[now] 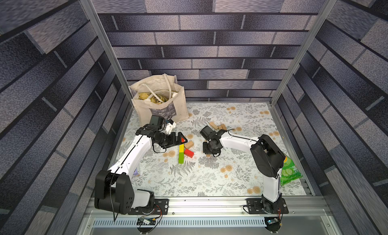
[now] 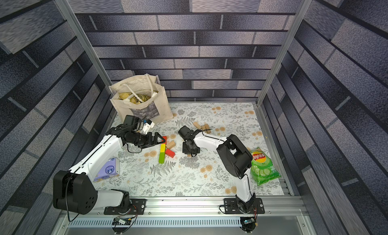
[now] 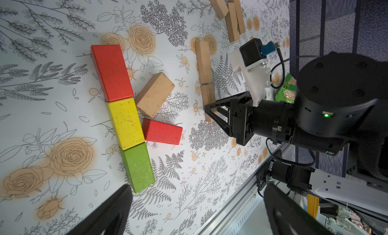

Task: Assemble the letter k with building blocks
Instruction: Assemble the building block at the center of the board.

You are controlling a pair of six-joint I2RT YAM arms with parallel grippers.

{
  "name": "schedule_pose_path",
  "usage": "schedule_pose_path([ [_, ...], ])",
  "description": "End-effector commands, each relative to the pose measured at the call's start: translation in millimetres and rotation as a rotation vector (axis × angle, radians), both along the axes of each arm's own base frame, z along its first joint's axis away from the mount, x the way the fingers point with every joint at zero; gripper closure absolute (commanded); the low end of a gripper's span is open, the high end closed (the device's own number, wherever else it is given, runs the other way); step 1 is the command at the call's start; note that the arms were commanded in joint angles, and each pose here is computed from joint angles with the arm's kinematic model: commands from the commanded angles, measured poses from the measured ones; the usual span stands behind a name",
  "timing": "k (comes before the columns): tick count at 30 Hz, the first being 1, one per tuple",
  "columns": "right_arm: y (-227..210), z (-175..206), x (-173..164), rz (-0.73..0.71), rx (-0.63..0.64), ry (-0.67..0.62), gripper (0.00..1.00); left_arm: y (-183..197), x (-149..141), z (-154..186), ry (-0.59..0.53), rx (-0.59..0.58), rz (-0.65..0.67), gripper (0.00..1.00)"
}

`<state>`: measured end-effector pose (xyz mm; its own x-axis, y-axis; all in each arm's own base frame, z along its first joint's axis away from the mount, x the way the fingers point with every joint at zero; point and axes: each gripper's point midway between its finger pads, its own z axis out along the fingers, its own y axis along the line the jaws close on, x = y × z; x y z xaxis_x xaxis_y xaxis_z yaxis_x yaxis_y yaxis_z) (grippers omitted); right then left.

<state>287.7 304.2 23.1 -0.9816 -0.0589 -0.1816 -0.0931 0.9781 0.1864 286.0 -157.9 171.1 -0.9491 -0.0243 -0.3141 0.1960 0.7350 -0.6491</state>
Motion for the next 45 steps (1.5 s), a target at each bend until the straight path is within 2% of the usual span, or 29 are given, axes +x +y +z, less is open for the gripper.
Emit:
schedule_pose_path([
  [1,-2.9,-9.1,-2.9,0.010,-0.043,0.019,0.69,-0.2,-0.6,-2.0,0.014,-0.015,0.003,0.00],
  [18,-2.8,-8.4,-0.6,0.007,-0.052,0.012,0.68,-1.1,-1.2,-0.8,0.013,-0.022,0.000,0.00],
  [25,-2.7,-7.8,0.0,0.006,-0.049,0.008,0.63,-1.3,-1.2,0.3,0.008,-0.023,-0.001,0.00],
  [45,0.1,-3.7,5.5,0.007,-0.046,-0.013,0.62,-2.3,-1.3,-0.6,0.010,-0.023,-0.005,0.00],
])
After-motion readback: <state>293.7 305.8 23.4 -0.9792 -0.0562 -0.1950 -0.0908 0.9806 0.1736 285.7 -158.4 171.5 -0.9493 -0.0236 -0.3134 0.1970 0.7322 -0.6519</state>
